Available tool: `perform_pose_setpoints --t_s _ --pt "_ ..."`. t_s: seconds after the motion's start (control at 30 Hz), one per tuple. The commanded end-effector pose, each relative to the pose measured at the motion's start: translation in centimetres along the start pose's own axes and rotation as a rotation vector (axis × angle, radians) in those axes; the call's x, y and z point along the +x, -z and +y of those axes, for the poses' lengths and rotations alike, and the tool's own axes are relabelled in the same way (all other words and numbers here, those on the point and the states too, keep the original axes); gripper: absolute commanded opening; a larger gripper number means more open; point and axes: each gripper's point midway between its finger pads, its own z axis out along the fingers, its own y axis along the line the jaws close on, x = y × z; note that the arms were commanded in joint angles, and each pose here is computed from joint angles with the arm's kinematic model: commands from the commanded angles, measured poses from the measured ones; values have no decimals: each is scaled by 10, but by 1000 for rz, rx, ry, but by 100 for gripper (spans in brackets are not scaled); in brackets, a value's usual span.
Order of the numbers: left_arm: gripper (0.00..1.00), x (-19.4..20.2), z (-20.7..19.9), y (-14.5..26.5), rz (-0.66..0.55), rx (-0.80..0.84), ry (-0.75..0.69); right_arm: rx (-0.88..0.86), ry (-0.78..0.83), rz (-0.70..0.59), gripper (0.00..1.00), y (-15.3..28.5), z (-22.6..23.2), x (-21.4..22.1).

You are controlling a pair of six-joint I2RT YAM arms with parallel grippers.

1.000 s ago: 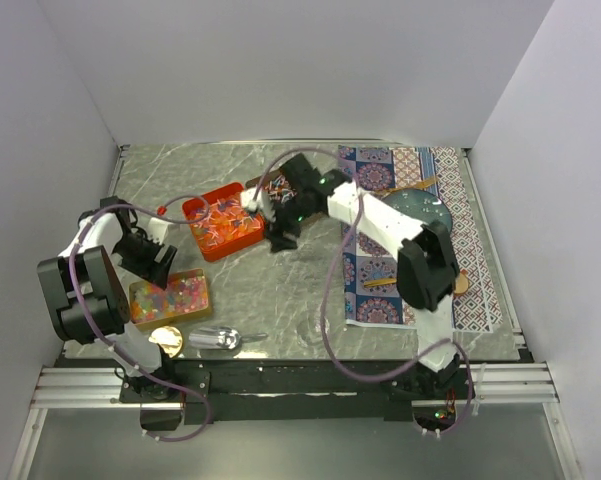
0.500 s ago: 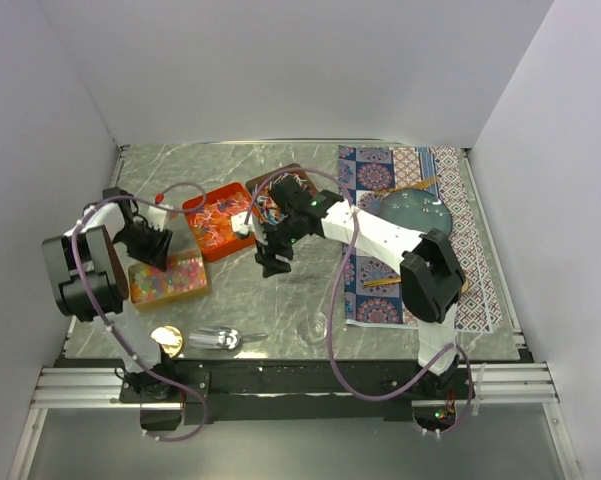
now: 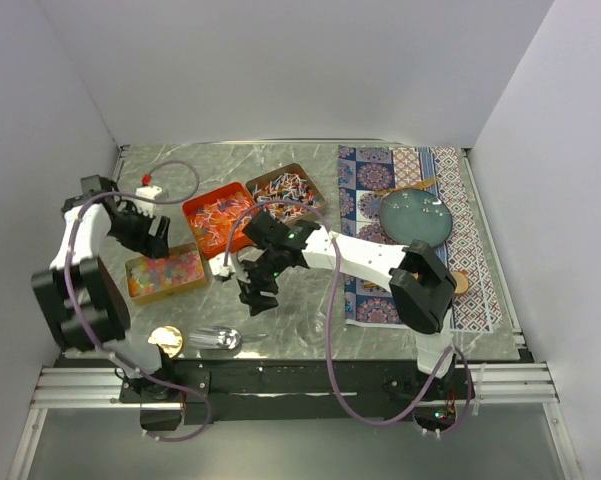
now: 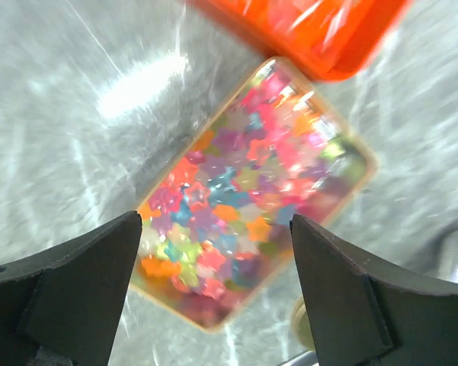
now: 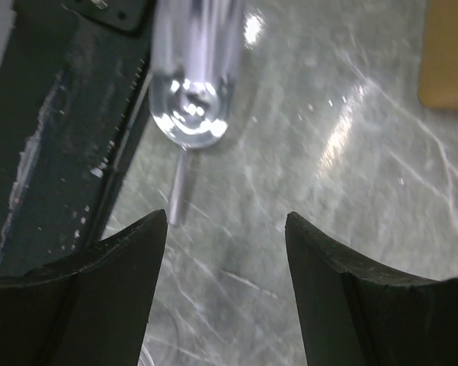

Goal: Pack the candies
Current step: Move the storage box to the center of the board, then pick up the spatula from the center of the board.

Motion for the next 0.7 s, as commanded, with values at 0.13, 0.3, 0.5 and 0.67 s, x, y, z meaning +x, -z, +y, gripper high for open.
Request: perform_pose_setpoints --t_s 0.13,0.3,0.5,0.67 --pt "87 -57 -28 71 -251 -67 105 25 -7 -61 70 -24 4 -22" --pt "87 -62 -35 98 -319 -144 195 20 -138 -36 67 -40 16 -8" --pt "87 -53 -47 105 -351 -170 173 -17 -162 35 63 -56 39 12" --pt "87 -46 -50 105 -346 -182 198 31 -158 68 61 -65 35 20"
